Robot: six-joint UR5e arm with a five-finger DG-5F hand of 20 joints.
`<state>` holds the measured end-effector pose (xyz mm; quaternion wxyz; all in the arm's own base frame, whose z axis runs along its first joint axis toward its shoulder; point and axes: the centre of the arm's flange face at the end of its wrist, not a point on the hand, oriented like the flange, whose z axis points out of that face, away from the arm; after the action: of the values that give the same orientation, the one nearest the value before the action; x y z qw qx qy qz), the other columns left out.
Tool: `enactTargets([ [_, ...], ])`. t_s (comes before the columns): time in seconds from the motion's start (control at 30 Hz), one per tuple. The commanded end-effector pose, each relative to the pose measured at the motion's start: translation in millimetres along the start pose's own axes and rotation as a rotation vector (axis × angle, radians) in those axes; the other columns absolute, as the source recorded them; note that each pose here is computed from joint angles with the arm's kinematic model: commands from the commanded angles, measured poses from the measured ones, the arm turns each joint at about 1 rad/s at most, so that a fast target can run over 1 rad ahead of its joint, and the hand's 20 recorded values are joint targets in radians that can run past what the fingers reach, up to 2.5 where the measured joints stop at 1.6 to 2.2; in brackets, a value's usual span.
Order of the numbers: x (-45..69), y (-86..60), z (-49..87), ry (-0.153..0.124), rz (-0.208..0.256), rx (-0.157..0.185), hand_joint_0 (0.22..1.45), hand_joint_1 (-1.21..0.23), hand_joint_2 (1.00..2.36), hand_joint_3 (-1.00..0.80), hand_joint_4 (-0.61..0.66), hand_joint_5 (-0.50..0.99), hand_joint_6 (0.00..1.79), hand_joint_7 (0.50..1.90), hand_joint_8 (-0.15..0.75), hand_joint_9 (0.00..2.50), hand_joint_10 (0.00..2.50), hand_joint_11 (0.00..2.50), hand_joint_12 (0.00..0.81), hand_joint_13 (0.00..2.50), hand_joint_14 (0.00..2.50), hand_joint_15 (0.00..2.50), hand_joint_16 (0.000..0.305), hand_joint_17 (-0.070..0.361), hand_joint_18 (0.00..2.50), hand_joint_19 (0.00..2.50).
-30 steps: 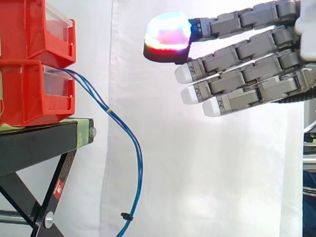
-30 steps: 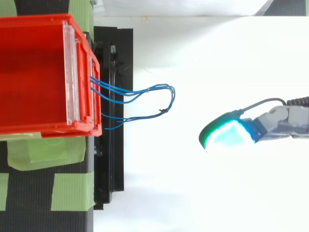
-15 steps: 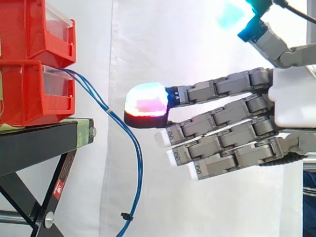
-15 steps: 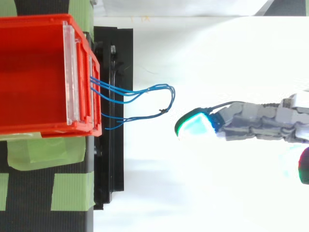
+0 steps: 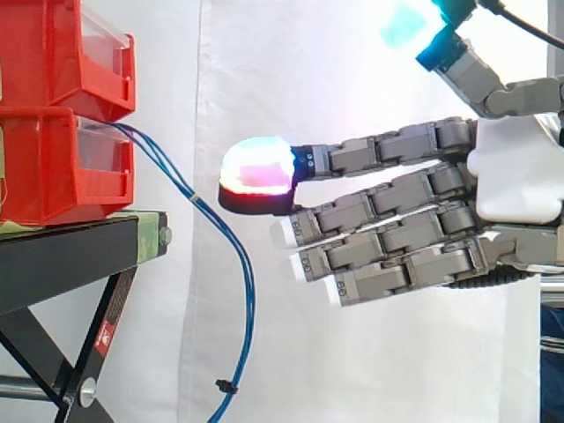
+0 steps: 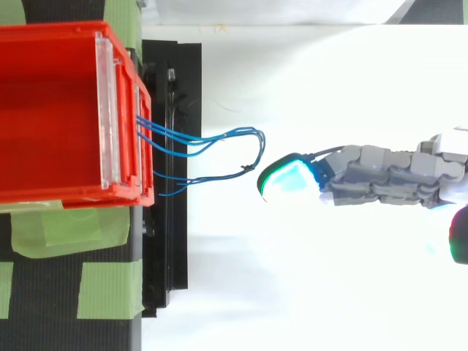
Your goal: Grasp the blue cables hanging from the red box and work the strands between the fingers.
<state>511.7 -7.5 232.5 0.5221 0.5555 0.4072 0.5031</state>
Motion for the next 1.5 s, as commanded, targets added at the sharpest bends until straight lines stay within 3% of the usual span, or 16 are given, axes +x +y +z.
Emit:
enactTargets([
  [0.0, -1.5, 2.7, 2.9, -0.012, 0.007, -0.027, 0.69, -0.39, 1.00, -1.00, 0.18, -0.36, 0.01, 0.71, 0.347, 0.09, 0.00, 0.28, 0.409, 0.00, 0.00, 0.24, 0.078, 0.176, 0.00, 0.23],
  [0.07, -4.7, -2.9, 5.0, -0.044, 0.004, -0.033, 0.68, -0.39, 1.00, -1.00, 0.18, -0.36, 0.01, 0.70, 0.346, 0.09, 0.00, 0.28, 0.410, 0.00, 0.00, 0.23, 0.079, 0.177, 0.00, 0.22],
  [0.17, -8.4, -16.5, 7.7, -0.070, 0.007, -0.025, 0.67, -0.39, 1.00, -1.00, 0.18, -0.36, 0.01, 0.70, 0.347, 0.07, 0.01, 0.24, 0.412, 0.00, 0.00, 0.22, 0.079, 0.178, 0.00, 0.21],
  [0.23, -11.5, -26.6, 12.5, -0.080, 0.045, -0.041, 0.65, -0.39, 1.00, -1.00, 0.17, -0.38, 0.01, 0.69, 0.343, 0.02, 0.00, 0.17, 0.417, 0.00, 0.00, 0.20, 0.081, 0.182, 0.00, 0.16],
  [0.43, -15.2, -25.7, 14.2, -0.083, 0.059, -0.051, 0.61, -0.38, 1.00, -1.00, 0.12, -0.46, 0.00, 0.64, 0.328, 0.00, 0.00, 0.00, 0.429, 0.00, 0.00, 0.16, 0.085, 0.191, 0.00, 0.08],
  [0.6, -21.9, -13.4, 14.8, -0.092, 0.068, -0.073, 0.59, -0.38, 1.00, -1.00, 0.11, -0.49, 0.00, 0.64, 0.323, 0.00, 0.00, 0.00, 0.426, 0.00, 0.00, 0.16, 0.087, 0.196, 0.00, 0.05],
  [0.73, -26.6, -12.1, 15.3, -0.101, 0.071, -0.076, 0.58, -0.37, 1.00, -1.00, 0.11, -0.50, 0.00, 0.63, 0.317, 0.00, 0.00, 0.00, 0.428, 0.00, 0.00, 0.15, 0.089, 0.199, 0.00, 0.03],
  [1.2, -40.9, -7.7, 19.7, -0.131, 0.045, -0.108, 0.57, -0.36, 1.00, -1.00, 0.11, -0.50, 0.00, 0.64, 0.317, 0.00, 0.00, 0.00, 0.426, 0.00, 0.00, 0.16, 0.090, 0.203, 0.00, 0.03],
  [1.3, -43.6, -14.6, 21.3, -0.138, 0.041, -0.105, 0.57, -0.36, 1.00, -1.00, 0.11, -0.50, 0.00, 0.64, 0.319, 0.00, 0.00, 0.00, 0.425, 0.00, 0.00, 0.16, 0.090, 0.203, 0.00, 0.03],
  [1.47, -51.1, -45.2, 30.0, -0.146, 0.061, -0.119, 0.57, -0.36, 1.00, -1.00, 0.11, -0.50, 0.00, 0.64, 0.317, 0.00, 0.00, 0.00, 0.424, 0.00, 0.00, 0.16, 0.090, 0.202, 0.00, 0.03],
])
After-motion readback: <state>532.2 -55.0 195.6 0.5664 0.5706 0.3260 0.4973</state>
